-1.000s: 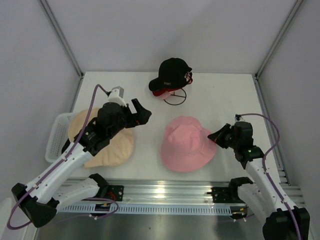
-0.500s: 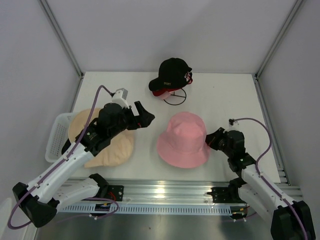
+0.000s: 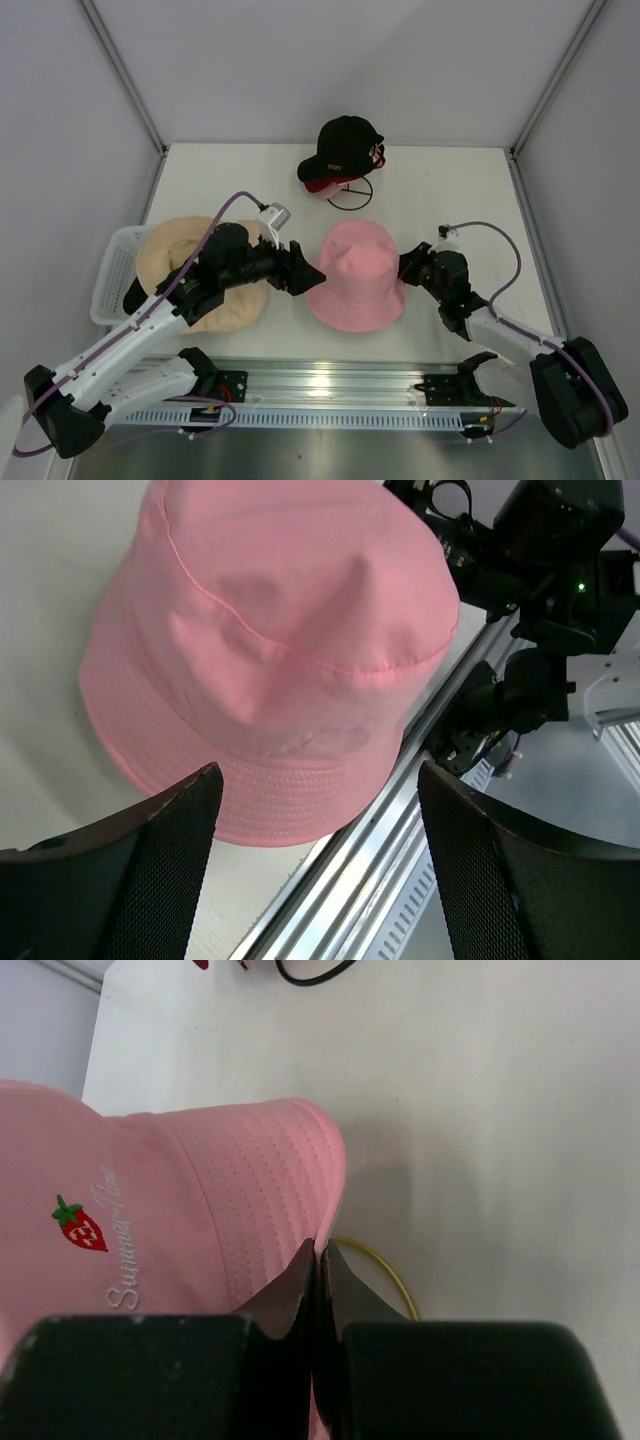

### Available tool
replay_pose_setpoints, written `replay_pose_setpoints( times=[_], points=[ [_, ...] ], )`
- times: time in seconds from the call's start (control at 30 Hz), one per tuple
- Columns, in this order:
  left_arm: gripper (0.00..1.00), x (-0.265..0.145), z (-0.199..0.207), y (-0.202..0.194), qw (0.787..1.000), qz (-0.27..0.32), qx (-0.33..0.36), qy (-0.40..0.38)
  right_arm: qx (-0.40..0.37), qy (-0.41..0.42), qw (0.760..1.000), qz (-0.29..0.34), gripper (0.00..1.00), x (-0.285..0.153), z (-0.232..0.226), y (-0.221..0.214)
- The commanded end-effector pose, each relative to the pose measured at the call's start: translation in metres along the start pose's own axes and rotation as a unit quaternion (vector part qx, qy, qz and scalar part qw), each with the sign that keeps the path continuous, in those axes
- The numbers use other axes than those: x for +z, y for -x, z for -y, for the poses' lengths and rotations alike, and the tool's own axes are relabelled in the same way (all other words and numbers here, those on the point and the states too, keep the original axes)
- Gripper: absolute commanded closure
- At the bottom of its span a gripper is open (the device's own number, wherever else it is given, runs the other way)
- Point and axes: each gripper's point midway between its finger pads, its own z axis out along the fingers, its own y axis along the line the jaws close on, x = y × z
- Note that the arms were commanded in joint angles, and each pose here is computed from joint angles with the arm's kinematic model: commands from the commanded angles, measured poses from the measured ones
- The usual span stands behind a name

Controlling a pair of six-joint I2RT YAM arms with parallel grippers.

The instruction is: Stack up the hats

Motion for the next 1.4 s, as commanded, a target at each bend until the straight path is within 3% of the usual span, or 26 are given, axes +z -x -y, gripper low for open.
replay_pose_setpoints(
  times=[0.0,0.33,0.6,0.77,0.93,0.97,1.0,1.13,1.3,1.37],
  points=[
    [0.18,-0.001,0.011,-0.002,0.998,0.004,0.036,-0.042,0.004,0.042,0.995,0.090,0.98,0.016,-0.033,0.036],
    [0.19,0.013,0.021,-0.022,0.992,-0.047,0.078,-0.083,-0.026,0.077,0.990,0.115,1.00,0.065,-0.064,0.055],
    [0.22,0.032,-0.025,-0.055,0.995,-0.088,0.041,0.034,-0.071,0.103,0.983,0.137,0.88,0.071,-0.090,0.080],
    [0.20,0.021,-0.029,-0.032,0.996,-0.038,0.041,0.068,-0.075,0.074,0.988,0.109,0.80,0.071,-0.078,0.071],
    [0.15,-0.016,-0.036,0.017,0.988,0.032,0.053,0.141,-0.054,0.019,0.996,0.069,0.75,0.075,-0.048,0.061],
    [0.14,-0.024,-0.045,0.025,0.983,0.048,0.051,0.169,-0.049,0.019,0.997,0.052,0.71,0.075,-0.045,0.054],
    [0.12,-0.034,-0.044,0.038,0.980,0.063,0.048,0.182,-0.047,0.015,0.998,0.043,0.56,0.074,-0.039,0.049],
    [0.08,-0.077,-0.063,0.066,0.956,0.116,0.021,0.267,-0.051,0.034,0.998,0.025,0.36,0.067,-0.046,0.047],
    [0.02,-0.123,-0.125,0.065,0.900,0.131,-0.031,0.415,-0.086,0.023,0.995,0.046,0.08,0.045,-0.061,0.104],
    [0.01,-0.141,-0.146,0.061,0.879,0.128,-0.045,0.457,-0.095,0.001,0.994,0.054,0.00,0.030,-0.058,0.131]
  ],
)
